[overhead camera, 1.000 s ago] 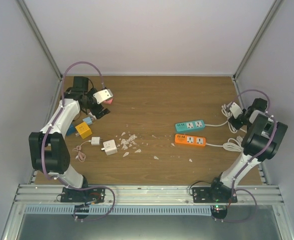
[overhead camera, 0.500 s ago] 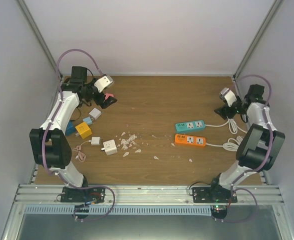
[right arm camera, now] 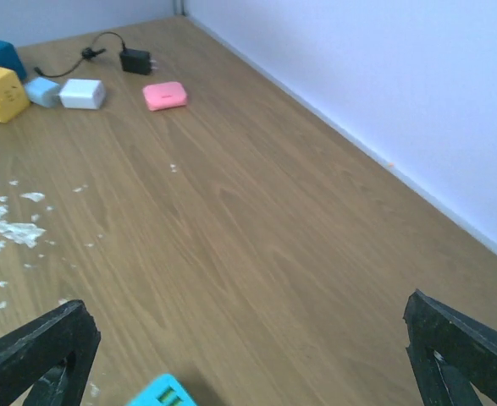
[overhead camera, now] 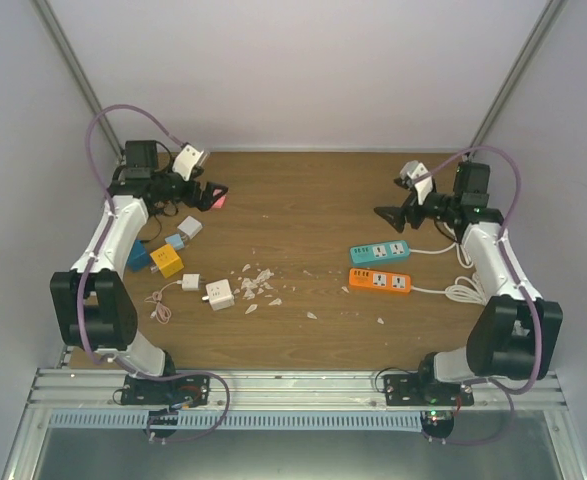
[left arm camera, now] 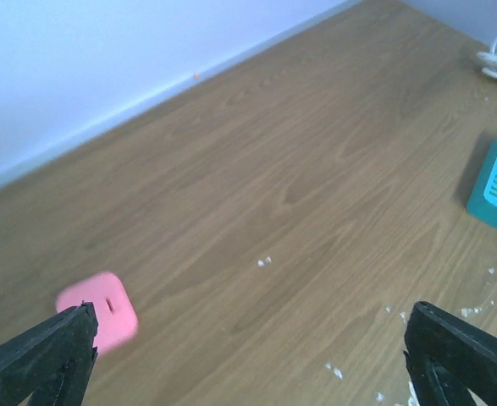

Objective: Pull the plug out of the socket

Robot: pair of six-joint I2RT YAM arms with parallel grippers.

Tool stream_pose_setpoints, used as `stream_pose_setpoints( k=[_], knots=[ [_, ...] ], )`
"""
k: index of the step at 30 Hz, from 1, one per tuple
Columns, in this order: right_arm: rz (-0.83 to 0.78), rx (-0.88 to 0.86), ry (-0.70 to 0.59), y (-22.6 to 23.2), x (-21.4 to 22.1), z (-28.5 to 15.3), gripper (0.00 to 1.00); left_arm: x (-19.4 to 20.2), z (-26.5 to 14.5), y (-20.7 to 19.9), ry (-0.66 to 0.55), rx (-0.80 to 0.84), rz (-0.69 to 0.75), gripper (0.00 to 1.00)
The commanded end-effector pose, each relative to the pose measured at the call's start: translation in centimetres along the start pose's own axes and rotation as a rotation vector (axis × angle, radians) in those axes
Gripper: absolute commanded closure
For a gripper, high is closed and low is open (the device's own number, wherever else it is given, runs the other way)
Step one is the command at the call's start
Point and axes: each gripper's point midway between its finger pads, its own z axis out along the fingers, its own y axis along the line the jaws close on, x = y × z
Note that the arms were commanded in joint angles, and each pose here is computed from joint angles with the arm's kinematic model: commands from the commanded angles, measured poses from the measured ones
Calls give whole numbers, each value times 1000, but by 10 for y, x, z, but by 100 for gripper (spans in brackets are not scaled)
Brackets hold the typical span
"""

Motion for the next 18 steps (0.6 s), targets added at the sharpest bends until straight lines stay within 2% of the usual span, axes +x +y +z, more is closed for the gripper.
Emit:
stream_pose_setpoints(
  k=[1,9,14,18],
  knots=[
    [66,-49,-71,28,4,12,0,24,-1,1,-2,-69,-42,1],
    [51,-41,3,51,43,17,0,102,4,-12,94,-123,-98,1],
    [53,-43,2,57,48,16,0,116,3,-16,91,-140,-123,1],
    [54,-36,-8,54,44,16,0,110,2,-17,69,-138,-129,1]
  ],
)
